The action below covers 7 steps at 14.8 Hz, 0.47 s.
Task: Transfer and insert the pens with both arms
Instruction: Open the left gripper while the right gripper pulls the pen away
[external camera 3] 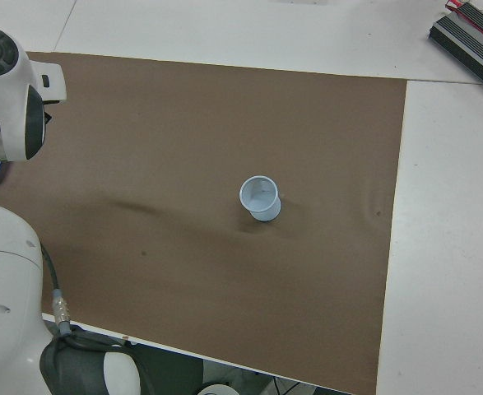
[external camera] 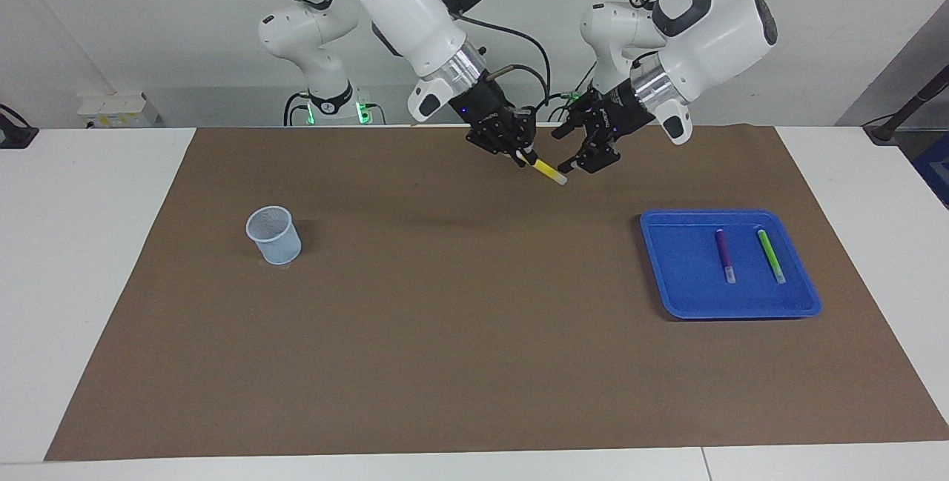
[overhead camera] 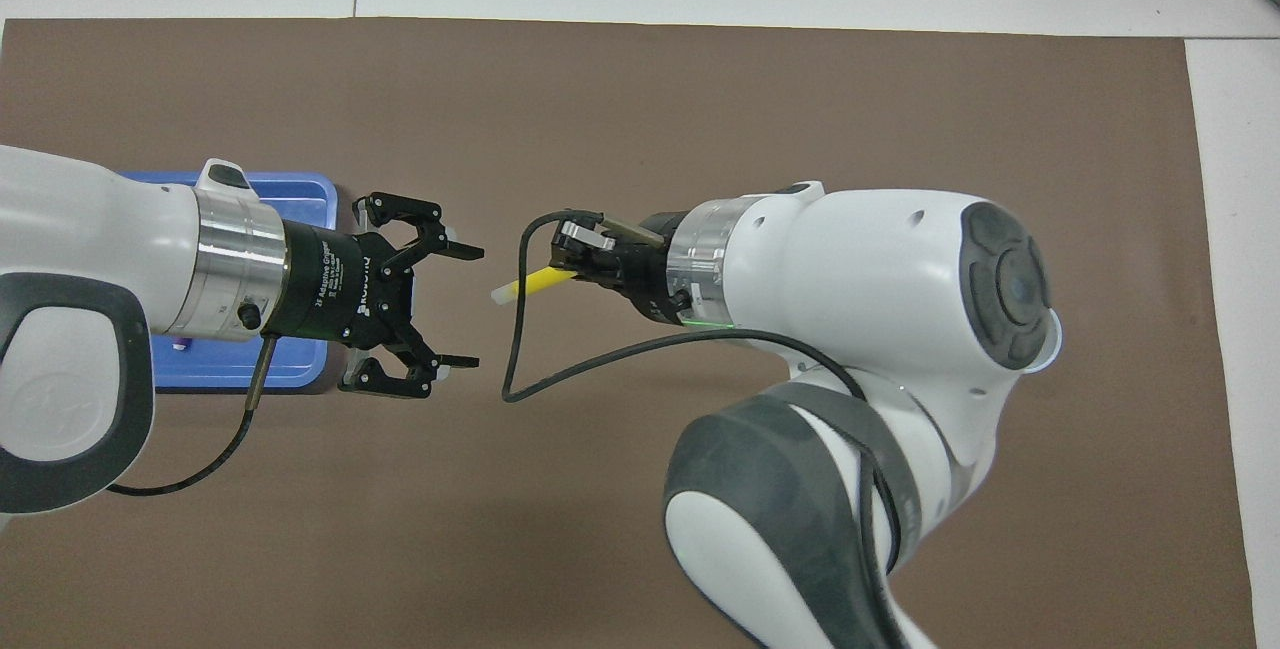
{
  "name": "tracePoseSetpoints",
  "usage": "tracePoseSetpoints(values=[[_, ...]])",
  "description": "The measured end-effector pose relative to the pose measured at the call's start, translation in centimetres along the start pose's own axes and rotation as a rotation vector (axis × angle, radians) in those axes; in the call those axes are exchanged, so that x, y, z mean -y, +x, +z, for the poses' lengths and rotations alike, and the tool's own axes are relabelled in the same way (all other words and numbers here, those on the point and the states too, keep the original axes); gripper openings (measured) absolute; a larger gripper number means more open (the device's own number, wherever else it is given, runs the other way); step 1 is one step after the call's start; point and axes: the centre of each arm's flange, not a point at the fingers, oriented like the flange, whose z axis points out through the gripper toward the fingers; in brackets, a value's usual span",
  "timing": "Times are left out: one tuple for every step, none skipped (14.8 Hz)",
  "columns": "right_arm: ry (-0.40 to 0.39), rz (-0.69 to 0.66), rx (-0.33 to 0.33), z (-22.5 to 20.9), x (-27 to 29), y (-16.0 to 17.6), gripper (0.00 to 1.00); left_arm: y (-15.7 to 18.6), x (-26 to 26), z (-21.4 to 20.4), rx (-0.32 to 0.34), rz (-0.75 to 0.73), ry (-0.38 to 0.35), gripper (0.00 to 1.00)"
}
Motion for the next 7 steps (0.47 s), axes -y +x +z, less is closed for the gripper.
tracePoseSetpoints(values=[[-0.032, -0.043, 0.017, -0.5, -1.4, 1.2, 0.18, 0.1, 0.1, 0.0, -0.001, 0.047, 0.001, 1.0], [-0.076, -0.094, 0.029, -1.1, -3.0, 2.6, 0.18, 0.4, 0.2, 0.0, -0.004, 0.1, 0.004, 1.0], [-0.131, -0.142, 0.036, -1.8, -4.7, 3.9, 0.18, 0.8, 0.3, 0.0, -0.019, 0.16, 0.012, 1.0], [-0.184, -0.186, 0.047, -2.7, -6.6, 5.2, 0.18, 1.5, 0.4, -0.1, -0.045, 0.233, 0.03, 1.0], [-0.23, -0.23, 0.06, -3.7, -8.4, 6.4, 0.18, 2.2, 0.5, -0.4, -0.061, 0.311, 0.053, 1.0], [-0.276, -0.277, 0.07, -4.9, -10.2, 7.5, 0.18, 3.1, 0.6, -1.1, -0.064, 0.388, 0.071, 1.0], [-0.332, -0.33, 0.078, -6.1, -12.0, 8.6, 0.18, 4.3, 0.7, -2.1, -0.061, 0.464, 0.083, 1.0]])
